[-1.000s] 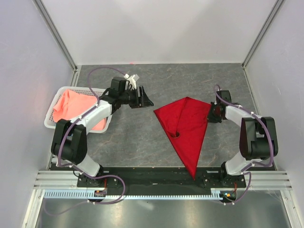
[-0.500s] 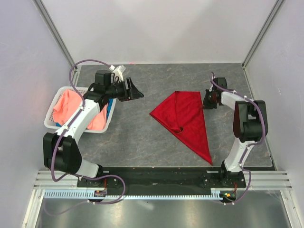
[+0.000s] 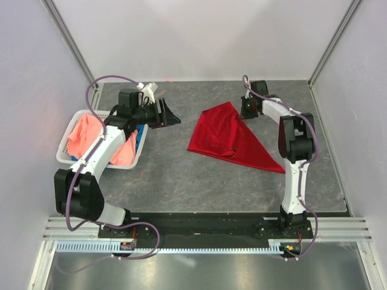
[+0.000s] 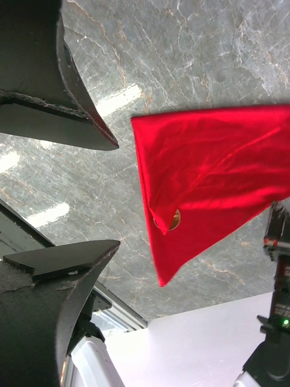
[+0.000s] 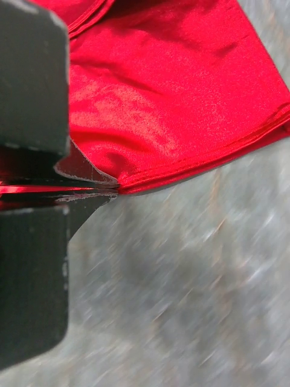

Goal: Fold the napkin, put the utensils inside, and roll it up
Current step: Fold the napkin

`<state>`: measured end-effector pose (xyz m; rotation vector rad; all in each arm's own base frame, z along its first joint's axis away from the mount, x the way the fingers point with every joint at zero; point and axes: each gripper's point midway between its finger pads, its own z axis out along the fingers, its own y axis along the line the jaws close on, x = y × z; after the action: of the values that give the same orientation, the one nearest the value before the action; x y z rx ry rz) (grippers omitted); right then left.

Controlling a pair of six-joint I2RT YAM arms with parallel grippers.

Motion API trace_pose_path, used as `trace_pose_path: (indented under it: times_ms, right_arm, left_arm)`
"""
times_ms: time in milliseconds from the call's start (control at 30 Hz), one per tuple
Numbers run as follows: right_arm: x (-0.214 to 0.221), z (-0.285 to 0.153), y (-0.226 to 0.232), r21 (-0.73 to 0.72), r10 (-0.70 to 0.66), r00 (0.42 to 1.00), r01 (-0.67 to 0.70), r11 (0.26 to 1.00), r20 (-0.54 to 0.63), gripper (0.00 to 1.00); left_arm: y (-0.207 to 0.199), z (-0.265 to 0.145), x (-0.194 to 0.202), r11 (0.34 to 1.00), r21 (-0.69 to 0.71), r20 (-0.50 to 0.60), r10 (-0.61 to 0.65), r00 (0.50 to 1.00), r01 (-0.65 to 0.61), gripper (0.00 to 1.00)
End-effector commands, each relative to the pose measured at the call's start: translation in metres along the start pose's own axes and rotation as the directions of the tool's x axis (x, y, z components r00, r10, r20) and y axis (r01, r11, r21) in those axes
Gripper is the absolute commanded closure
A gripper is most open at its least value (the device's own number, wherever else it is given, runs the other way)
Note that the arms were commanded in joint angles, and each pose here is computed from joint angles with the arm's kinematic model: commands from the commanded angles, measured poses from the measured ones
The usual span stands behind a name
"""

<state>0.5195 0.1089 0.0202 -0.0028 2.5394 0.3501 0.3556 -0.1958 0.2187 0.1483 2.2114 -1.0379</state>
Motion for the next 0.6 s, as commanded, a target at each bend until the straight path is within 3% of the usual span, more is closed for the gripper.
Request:
trace_pose_path:
  times_ms: [0,100,200,233,333,433,533,567]
  right_arm:
    - [0.043,0.039,0.016,-0.009,-0.074,0.987,0.073,0.997,-0.146,0.98]
    - [0.031,0.042,0.026,-0.023,-0.082,0.989,0.079,0.997,-0.122,0.96]
    - [0.001,0.025,0.038,-0.035,-0.073,0.996,0.071,0.997,-0.057,0.74]
    - [-0.01,0.015,0.039,-0.026,-0.068,0.997,0.067,0.997,-0.027,0.58]
    - [-0.061,-0.045,0.045,0.023,-0.047,0.991,0.044,0.999,0.126,0.42]
    - [-0.096,-0.12,0.029,0.102,0.027,0.958,-0.058,0.993,0.284,0.35]
    - [-0.079,-0.172,-0.001,0.102,0.19,0.922,-0.236,0.966,0.338,0.34]
    - [-0.042,-0.163,-0.015,0.114,0.261,0.925,-0.301,0.947,0.276,0.34]
  left_arm:
    - [-0.007,-0.007,-0.015,0.998,0.015,0.029,0.063,0.998,-0.063,0.32]
    - [-0.007,-0.008,-0.018,0.998,0.005,0.034,0.067,0.997,-0.067,0.32]
    - [-0.009,-0.008,-0.026,0.998,0.002,0.045,0.067,0.997,-0.067,0.31]
    - [-0.012,-0.009,-0.031,0.998,0.004,0.053,0.068,0.996,-0.069,0.31]
    - [-0.01,-0.007,-0.038,0.997,-0.014,0.063,0.072,0.995,-0.071,0.3]
    - [-0.004,-0.006,-0.035,0.996,-0.04,0.058,0.076,0.995,-0.074,0.29]
    - [0.007,-0.008,-0.03,0.993,-0.084,0.058,0.082,0.995,-0.077,0.29]
    - [0.009,-0.008,-0.028,0.993,-0.092,0.055,0.085,0.995,-0.08,0.29]
